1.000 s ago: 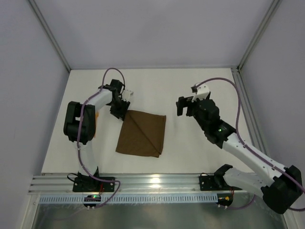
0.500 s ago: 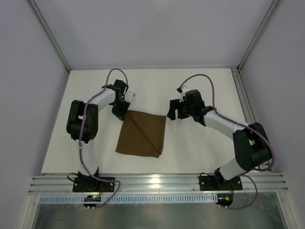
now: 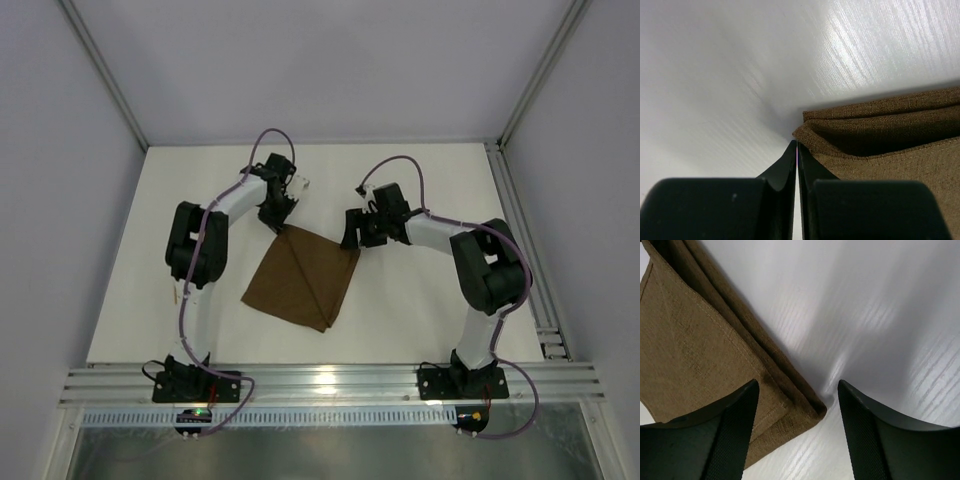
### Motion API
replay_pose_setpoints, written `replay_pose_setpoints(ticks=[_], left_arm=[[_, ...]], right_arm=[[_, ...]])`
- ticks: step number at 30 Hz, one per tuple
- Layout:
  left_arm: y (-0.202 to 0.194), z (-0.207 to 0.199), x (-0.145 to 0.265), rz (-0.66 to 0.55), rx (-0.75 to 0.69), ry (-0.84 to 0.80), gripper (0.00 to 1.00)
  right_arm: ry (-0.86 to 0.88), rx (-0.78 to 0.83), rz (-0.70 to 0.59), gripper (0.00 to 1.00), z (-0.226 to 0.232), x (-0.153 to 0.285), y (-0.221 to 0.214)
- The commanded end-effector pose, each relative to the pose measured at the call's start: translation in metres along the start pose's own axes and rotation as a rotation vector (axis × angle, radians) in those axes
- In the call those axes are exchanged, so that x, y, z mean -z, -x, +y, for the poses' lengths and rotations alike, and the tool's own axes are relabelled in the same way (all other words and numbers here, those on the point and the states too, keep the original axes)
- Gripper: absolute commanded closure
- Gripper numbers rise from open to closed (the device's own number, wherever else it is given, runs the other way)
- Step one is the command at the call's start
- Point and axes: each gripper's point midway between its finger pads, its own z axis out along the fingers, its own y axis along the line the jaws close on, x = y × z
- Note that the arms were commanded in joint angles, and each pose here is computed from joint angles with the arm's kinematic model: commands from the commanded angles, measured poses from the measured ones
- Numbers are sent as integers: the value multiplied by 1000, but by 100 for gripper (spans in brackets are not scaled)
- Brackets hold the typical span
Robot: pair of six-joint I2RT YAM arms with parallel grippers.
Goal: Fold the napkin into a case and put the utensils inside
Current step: Rotate the upper triangle-folded napkin at the center of the board.
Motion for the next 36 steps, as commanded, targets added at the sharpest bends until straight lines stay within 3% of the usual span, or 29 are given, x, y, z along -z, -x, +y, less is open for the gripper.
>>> replay_pose_setpoints(ticks=[1,6,10,14,17,19,21,25,31,36], left_arm=[[-1,1,3,-8,3,1,97],[8,8,24,-47,-14,43,92],[12,18,64,-101,-31,124,82],[2,14,106,-143,-63,187,62],[-15,-2,136,-159,-130,210,58],[-23,-38,145,-168,-287,185,57],[-50,-95,149,-162,-500,132,52],[-116,-172,138,-124,-890,46,41],[-165,-217,120,-159,-1115,31,36],[-187,-225,96,-194,-1261,150,34]], right_arm=[[26,-44,60,33,2,-5,-14],[55,-79,87,61,7,-1,-30],[48,-92,90,66,8,14,-47],[64,-149,85,72,15,29,-63],[96,-197,91,78,24,34,-88],[103,-264,111,81,30,35,-112],[138,-288,99,85,43,36,-125],[172,-395,32,93,53,39,-125],[103,-452,-28,96,41,42,-121],[72,-467,-30,97,36,42,-123]])
